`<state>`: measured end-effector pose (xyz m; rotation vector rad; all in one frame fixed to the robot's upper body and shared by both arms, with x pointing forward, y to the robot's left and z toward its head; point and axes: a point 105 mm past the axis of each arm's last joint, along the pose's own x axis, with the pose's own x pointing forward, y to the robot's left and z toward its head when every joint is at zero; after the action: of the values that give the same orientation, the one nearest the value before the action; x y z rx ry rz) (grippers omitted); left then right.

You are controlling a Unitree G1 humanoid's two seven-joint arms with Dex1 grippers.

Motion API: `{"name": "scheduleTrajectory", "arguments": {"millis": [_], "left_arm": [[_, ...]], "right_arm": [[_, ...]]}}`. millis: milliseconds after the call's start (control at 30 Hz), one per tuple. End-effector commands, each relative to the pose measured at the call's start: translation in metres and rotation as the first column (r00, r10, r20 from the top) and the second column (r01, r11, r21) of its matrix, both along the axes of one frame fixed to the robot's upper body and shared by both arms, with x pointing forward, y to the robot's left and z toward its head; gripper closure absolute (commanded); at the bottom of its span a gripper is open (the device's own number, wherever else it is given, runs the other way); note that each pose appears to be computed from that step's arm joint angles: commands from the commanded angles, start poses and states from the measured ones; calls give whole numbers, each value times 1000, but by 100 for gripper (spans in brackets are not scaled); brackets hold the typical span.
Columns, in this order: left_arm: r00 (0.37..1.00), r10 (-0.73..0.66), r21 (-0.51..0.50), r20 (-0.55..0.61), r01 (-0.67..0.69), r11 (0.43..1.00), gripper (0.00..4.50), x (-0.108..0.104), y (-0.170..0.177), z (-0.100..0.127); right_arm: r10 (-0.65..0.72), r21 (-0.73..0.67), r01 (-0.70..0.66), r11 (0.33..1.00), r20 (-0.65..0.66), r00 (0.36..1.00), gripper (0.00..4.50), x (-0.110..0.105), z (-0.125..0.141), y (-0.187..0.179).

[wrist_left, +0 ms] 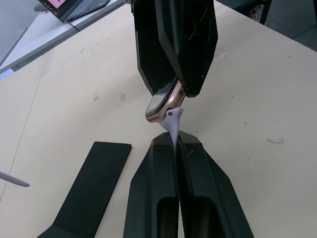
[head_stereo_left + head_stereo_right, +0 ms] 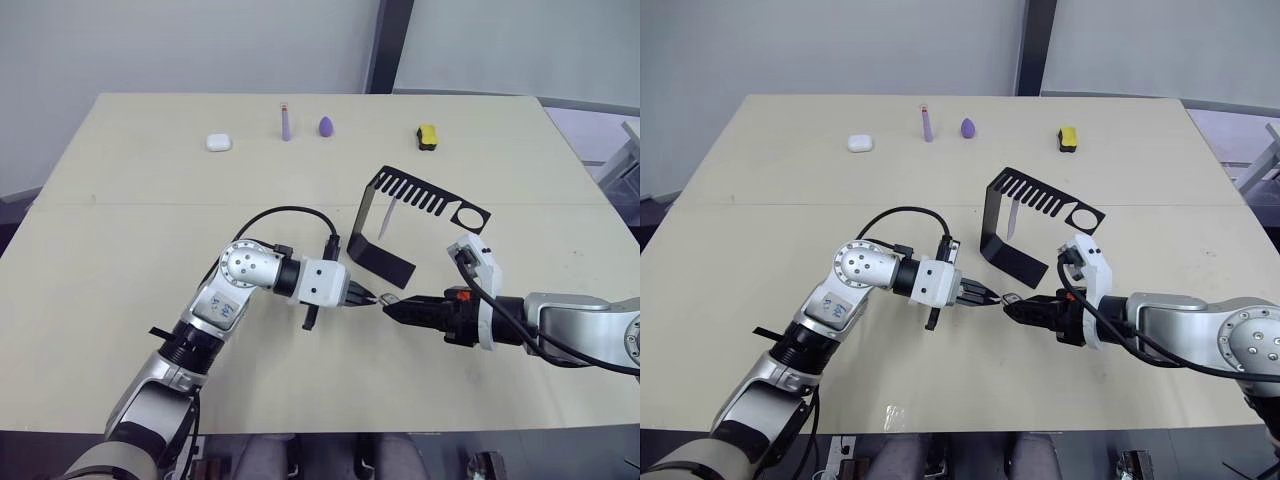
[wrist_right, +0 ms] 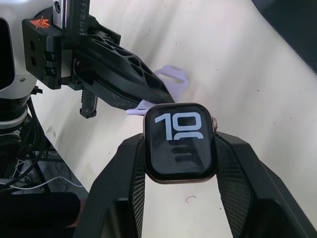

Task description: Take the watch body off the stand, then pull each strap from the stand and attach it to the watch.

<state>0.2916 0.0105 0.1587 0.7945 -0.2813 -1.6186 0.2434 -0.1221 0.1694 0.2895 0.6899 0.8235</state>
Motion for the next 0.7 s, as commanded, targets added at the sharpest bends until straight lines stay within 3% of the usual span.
{"name": "scheduleTrajectory", "arguments": {"millis": [33, 700], "left_arm": [[995, -61, -77, 73, 67, 995, 450, -10, -19, 24], [995, -72, -82, 71, 78, 994, 450, -12, -22, 24]], "right_arm": [[131, 63, -131, 989, 4, 991, 299, -19, 6, 21], [134, 85, -136, 987, 26, 991, 299, -21, 10, 22]]}}
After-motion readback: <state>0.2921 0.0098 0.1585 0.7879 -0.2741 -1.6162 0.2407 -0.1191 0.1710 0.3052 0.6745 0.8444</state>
